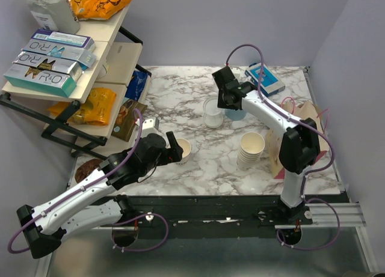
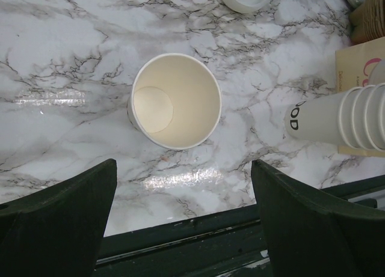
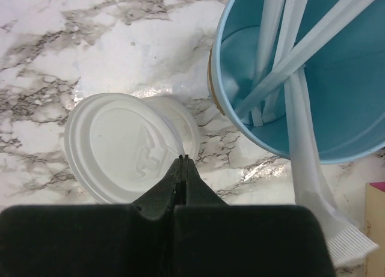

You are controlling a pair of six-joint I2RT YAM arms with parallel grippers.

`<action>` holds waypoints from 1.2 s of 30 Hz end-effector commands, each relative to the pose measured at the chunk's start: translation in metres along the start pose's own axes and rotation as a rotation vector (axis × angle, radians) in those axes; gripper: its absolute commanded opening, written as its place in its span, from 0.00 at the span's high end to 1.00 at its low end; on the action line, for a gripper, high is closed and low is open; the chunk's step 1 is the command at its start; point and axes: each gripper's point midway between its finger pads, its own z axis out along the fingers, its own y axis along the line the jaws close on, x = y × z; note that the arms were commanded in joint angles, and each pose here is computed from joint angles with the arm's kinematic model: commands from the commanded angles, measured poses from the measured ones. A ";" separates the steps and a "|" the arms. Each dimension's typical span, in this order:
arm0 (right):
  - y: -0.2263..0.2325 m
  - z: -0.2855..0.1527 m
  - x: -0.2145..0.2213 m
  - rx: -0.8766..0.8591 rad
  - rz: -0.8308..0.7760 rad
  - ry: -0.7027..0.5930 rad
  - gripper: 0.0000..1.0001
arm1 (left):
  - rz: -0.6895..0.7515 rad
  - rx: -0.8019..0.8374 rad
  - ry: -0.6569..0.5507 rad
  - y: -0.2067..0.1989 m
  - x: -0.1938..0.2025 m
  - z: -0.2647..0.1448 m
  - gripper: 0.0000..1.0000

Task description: Pack the takeout coffee

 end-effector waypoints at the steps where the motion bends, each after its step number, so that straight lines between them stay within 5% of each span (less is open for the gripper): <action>1: -0.001 -0.014 -0.003 -0.052 0.011 -0.013 0.99 | 0.005 0.025 -0.006 -0.007 -0.005 -0.003 0.01; 11: 0.039 -0.103 -0.004 -0.493 -0.109 -0.115 0.99 | -0.052 0.104 -0.039 -0.018 -0.017 -0.021 0.01; 20: 0.069 -0.185 0.049 -0.686 -0.378 -0.182 0.99 | -0.152 0.414 -0.053 -0.063 -0.028 -0.059 0.01; 29: 0.086 -0.247 0.074 -0.916 -0.336 -0.200 0.99 | -0.208 0.406 0.013 -0.072 -0.018 -0.047 0.01; 36: 0.088 -0.258 0.090 -0.984 -0.361 -0.166 0.99 | -0.243 0.496 0.026 -0.088 -0.014 -0.045 0.24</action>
